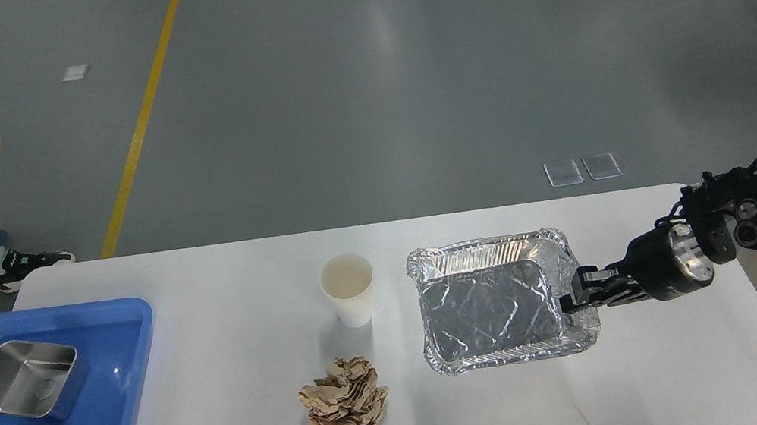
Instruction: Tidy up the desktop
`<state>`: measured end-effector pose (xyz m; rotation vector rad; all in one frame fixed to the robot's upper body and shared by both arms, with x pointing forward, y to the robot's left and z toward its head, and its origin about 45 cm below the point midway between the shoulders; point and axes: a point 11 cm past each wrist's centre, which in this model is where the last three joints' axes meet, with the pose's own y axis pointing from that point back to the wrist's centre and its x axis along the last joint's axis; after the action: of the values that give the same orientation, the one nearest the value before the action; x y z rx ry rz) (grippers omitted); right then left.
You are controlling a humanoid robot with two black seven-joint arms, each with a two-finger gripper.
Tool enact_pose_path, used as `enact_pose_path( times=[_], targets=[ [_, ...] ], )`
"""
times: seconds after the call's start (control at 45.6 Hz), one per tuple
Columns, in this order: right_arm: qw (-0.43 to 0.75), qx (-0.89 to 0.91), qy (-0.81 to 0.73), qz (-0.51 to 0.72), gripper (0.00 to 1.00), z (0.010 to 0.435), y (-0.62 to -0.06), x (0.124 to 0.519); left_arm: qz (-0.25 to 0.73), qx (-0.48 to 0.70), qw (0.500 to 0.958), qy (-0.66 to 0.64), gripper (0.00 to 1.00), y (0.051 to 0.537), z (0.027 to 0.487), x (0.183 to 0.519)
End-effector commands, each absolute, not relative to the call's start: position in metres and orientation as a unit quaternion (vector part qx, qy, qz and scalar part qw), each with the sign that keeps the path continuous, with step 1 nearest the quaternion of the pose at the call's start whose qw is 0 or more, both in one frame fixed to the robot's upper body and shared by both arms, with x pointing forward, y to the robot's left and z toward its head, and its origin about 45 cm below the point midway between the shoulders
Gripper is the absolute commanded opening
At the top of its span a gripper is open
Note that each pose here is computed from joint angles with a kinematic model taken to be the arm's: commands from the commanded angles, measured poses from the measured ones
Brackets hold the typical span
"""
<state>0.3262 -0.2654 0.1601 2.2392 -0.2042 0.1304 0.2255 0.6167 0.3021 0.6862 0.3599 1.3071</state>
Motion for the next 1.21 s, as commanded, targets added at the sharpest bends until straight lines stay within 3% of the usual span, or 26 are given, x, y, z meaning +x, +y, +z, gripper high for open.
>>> enact_pose_path(
  times=[0.0,0.241,0.593,1.185],
  targets=[
    [0.428,0.898,-0.081,0.056,0.00,0.161,-0.262,0.328,0.571,0.361,0.729,0.112,0.98,0.632,0.372,0.219],
    [0.428,0.898,-0.084,0.057,0.00,0.162,-0.263,0.330,0.571,0.423,0.700,0.070,0.98,0.648,0.441,0.210],
    [0.428,0.898,-0.083,0.059,0.00,0.163,-0.261,0.330,0.567,0.436,0.695,0.072,0.98,0.648,0.444,0.208],
    [0.428,0.898,-0.090,0.057,0.00,0.163,-0.266,0.330,0.462,0.482,0.739,0.091,0.98,0.542,0.321,0.256]
  ],
)
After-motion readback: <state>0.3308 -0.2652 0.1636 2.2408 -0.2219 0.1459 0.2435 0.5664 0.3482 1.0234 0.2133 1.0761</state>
